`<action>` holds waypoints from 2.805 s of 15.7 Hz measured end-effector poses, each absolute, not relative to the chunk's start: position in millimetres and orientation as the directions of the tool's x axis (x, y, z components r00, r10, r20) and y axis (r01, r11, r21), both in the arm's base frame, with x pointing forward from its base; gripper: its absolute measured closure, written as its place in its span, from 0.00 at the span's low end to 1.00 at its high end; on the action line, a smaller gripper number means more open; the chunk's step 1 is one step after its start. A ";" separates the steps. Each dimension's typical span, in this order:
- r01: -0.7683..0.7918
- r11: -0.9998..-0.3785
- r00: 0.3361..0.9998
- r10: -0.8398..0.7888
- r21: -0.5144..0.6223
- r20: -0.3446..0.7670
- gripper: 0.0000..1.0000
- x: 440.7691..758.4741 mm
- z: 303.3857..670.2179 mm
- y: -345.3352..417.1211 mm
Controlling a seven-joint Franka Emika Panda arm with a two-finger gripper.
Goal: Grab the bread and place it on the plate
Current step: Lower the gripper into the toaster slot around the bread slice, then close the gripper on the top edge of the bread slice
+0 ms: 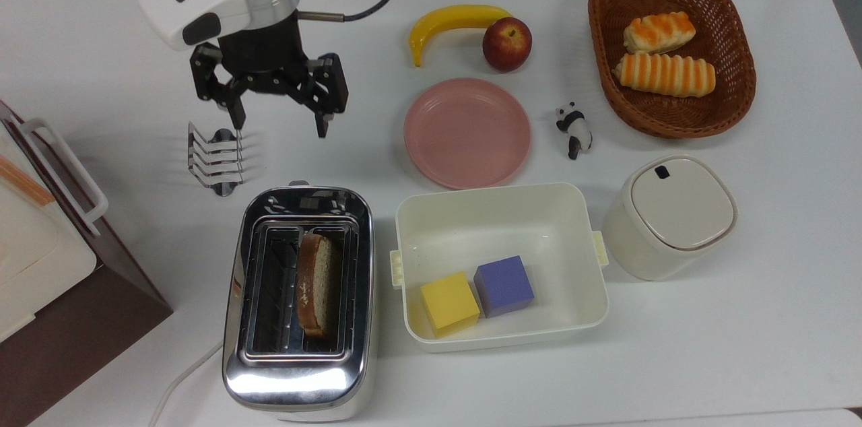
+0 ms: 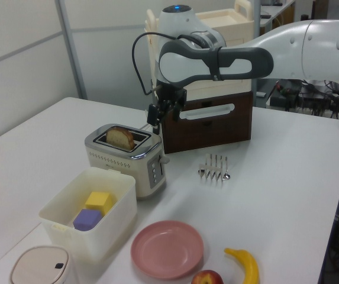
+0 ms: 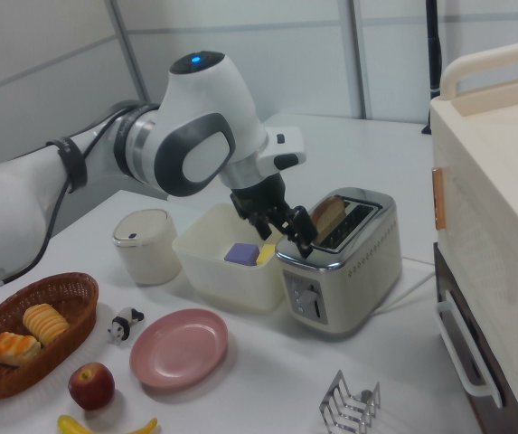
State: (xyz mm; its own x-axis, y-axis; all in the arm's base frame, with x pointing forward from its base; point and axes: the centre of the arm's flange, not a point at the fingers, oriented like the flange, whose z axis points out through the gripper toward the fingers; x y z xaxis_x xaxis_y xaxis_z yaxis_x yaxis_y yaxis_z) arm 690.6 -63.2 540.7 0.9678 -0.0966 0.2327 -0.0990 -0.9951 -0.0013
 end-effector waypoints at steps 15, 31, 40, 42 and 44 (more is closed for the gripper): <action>-0.189 -0.970 0.819 -0.243 -0.155 0.520 0.00 747.9 499.0 -8.0; -0.183 -0.970 0.782 -0.242 -0.160 0.575 0.50 761.8 469.5 -6.5; -0.184 -0.969 0.756 -0.247 -0.166 0.606 0.86 761.8 490.9 -11.8; -0.181 -0.969 0.744 -0.249 -0.171 0.620 0.86 759.6 504.3 -11.9; -0.183 -0.965 0.727 -0.262 -0.189 0.634 0.88 756.3 521.6 -12.1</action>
State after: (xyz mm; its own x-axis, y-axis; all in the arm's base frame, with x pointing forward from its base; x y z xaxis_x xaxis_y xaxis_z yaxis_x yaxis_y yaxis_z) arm 756.3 -12.1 521.6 0.7272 -0.2618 0.6345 -0.1827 -0.9649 -0.1887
